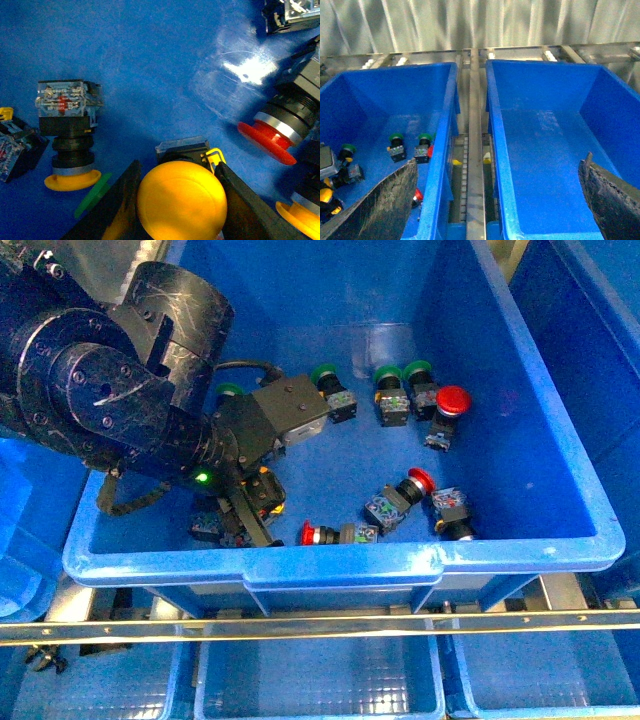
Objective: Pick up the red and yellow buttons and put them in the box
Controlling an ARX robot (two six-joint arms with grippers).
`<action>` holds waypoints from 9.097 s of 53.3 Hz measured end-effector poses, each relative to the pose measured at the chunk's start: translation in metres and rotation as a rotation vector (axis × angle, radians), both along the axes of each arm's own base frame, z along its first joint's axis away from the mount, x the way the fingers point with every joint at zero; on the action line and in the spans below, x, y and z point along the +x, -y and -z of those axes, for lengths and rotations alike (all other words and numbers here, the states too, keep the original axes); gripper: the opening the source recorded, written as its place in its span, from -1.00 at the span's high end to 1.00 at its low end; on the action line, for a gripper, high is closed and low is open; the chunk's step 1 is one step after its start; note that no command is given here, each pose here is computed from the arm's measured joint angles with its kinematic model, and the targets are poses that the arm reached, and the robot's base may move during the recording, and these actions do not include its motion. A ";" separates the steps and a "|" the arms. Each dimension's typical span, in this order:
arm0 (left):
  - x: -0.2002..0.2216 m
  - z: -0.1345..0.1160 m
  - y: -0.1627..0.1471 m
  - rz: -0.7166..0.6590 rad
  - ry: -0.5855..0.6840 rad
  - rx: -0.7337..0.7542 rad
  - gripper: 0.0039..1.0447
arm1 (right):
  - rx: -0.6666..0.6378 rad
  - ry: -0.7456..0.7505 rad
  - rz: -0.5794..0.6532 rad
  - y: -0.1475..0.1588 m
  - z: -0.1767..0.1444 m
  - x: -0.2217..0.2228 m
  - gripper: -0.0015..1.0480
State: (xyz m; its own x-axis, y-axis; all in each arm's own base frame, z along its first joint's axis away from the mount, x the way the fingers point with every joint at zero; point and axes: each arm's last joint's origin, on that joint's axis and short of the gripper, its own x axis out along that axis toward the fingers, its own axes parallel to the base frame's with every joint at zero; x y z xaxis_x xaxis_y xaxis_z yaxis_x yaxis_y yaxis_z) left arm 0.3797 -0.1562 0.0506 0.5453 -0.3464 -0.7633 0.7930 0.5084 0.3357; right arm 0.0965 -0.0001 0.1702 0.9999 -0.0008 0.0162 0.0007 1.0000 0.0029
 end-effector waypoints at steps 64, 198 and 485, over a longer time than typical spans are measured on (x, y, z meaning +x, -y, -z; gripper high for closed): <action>-0.071 -0.128 0.001 -0.478 -0.566 -1.053 0.34 | 0.000 0.000 0.000 0.000 0.000 0.000 -0.86; -0.081 -0.137 0.113 -0.502 -0.628 -1.103 0.34 | -0.672 -0.165 -0.371 -0.079 0.028 0.127 -0.86; -0.236 -0.104 -0.155 -0.780 0.620 -0.755 0.98 | -0.609 -0.284 0.038 0.008 -0.010 0.118 0.41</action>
